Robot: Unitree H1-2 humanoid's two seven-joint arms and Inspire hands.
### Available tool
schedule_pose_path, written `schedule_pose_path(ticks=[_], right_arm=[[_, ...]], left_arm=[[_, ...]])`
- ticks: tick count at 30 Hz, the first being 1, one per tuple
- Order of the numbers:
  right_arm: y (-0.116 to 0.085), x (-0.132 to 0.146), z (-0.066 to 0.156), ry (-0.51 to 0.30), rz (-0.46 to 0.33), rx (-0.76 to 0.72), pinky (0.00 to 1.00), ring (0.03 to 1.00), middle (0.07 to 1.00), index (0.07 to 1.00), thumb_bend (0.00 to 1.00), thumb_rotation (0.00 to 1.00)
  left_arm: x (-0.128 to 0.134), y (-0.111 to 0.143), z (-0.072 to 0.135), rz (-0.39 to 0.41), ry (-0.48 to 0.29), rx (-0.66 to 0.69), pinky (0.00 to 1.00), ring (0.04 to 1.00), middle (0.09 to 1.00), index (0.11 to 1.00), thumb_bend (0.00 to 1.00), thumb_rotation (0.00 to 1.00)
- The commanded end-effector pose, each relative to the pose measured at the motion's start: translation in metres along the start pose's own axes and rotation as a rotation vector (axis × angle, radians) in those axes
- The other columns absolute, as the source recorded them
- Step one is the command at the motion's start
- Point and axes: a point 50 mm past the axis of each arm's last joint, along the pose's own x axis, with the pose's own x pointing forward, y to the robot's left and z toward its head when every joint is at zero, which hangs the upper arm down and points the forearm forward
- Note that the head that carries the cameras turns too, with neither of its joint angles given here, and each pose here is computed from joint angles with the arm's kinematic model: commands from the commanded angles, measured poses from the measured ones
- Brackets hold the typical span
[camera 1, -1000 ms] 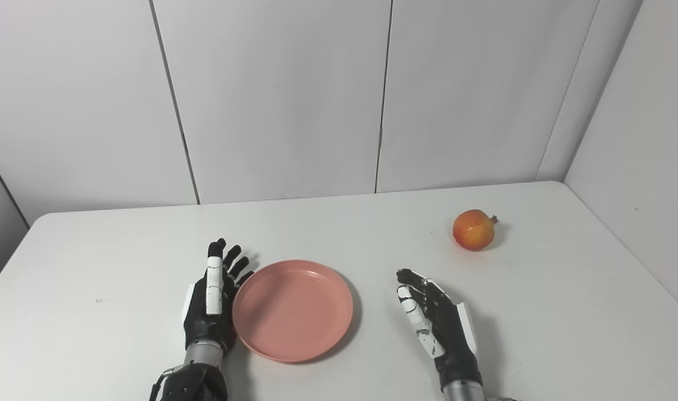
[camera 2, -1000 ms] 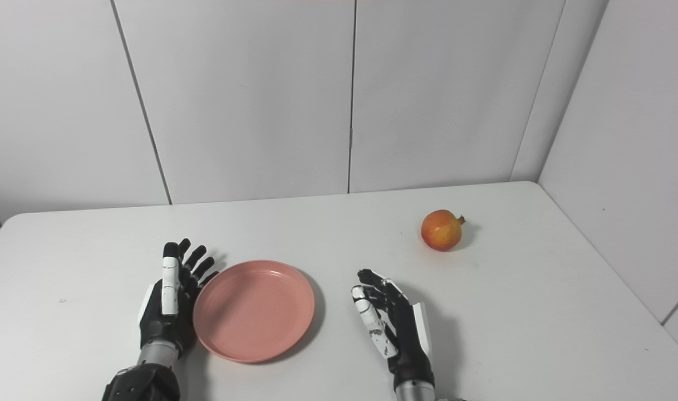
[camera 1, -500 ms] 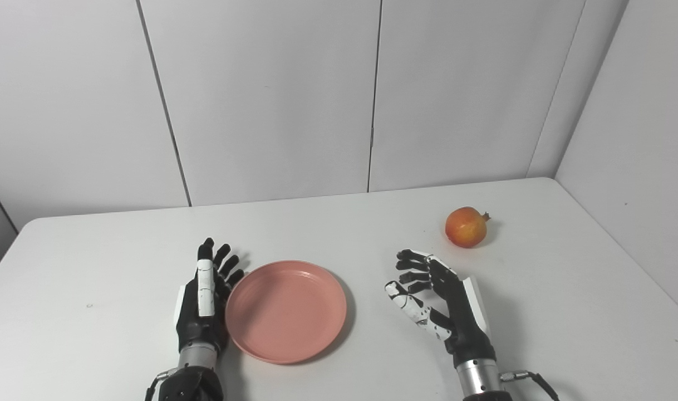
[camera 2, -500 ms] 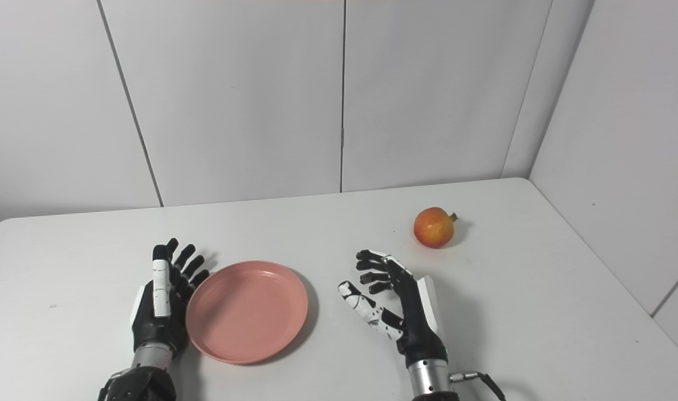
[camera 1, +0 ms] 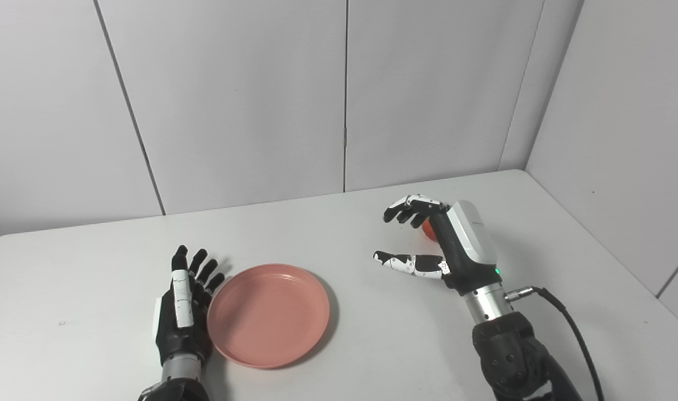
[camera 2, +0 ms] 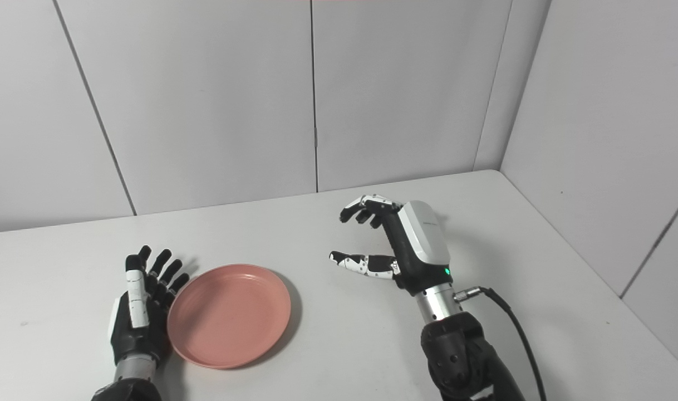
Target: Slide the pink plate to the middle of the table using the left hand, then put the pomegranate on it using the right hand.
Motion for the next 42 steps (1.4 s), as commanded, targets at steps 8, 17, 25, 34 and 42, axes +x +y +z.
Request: schedule_pose_path(ticks=[8,17,25,34,42], right_arm=[[-0.034,0.057,-0.01,-0.068,-0.059,-0.286,0.43,0.515,0.603,0.497,0.51,0.18],[-0.032,0.077,-0.029,-0.05,-0.035,-0.349,0.64,0.692,0.692,0.673,0.77,0.62],[-0.029,0.1,-0.041,0.043,0.044,-0.379,0.79,0.812,0.796,0.756,0.77,0.73],[-0.029,0.115,-0.064,0.129,0.106,-0.409,0.87,0.855,0.822,0.752,0.8,0.78],[-0.026,0.122,-0.078,0.202,0.159,-0.454,1.0,0.933,0.868,0.764,0.81,0.86]], left_arm=[[0.003,-0.004,0.007,0.0,-0.005,-0.008,0.88,0.889,0.907,0.968,0.99,0.87],[0.003,-0.003,0.004,0.001,0.003,-0.016,0.91,0.895,0.896,0.97,0.98,0.87],[0.003,-0.005,0.001,-0.006,0.002,-0.004,0.89,0.892,0.887,0.982,0.99,0.88],[0.001,-0.01,0.001,-0.002,-0.006,-0.007,0.9,0.882,0.872,0.978,0.98,0.88],[-0.005,-0.014,0.003,0.001,-0.012,-0.006,0.92,0.889,0.878,0.972,0.97,0.89]])
